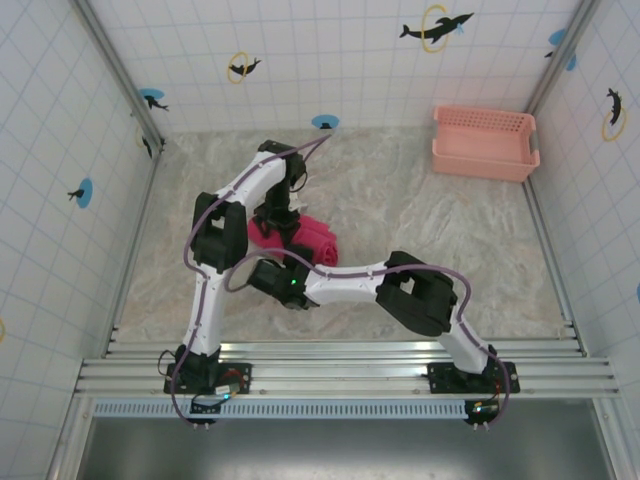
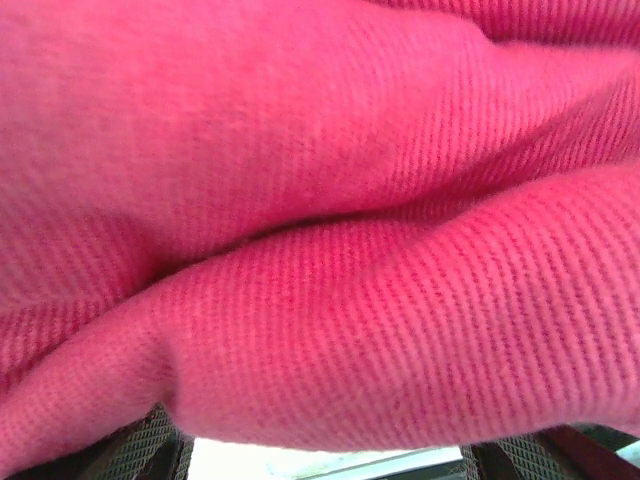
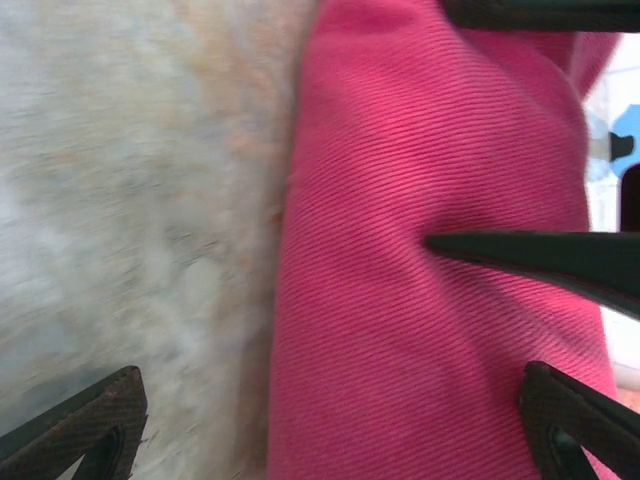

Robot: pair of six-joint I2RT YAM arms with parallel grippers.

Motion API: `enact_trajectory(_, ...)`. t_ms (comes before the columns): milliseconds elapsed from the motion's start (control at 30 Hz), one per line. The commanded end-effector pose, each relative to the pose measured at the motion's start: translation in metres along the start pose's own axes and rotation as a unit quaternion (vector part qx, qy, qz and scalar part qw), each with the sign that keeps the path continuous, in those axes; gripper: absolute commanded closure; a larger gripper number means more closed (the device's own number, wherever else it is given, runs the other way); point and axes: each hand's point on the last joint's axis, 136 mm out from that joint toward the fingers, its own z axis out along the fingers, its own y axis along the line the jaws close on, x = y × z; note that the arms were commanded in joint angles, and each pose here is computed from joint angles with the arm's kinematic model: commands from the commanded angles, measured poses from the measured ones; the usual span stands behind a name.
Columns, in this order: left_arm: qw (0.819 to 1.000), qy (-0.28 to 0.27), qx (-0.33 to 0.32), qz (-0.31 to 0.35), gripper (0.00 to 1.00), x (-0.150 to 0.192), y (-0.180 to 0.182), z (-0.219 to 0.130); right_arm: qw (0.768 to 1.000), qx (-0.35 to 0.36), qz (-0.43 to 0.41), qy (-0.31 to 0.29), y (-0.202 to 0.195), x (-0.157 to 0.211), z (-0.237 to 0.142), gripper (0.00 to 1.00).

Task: Roll up the long pants

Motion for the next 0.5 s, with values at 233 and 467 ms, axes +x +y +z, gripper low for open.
enact_trajectory(233,0.999,-0.013,-0.036,0.014,0.32,-0.035,0.026,0.041,0.994,-0.077,-0.051,0.064,0.009,0.059,0.075,0.37)
enact_trajectory(467,0.999,-0.006,-0.042,0.022,0.32,-0.032,0.028,0.039,0.972,-0.223,-0.010,0.068,0.007,0.065,0.078,0.69)
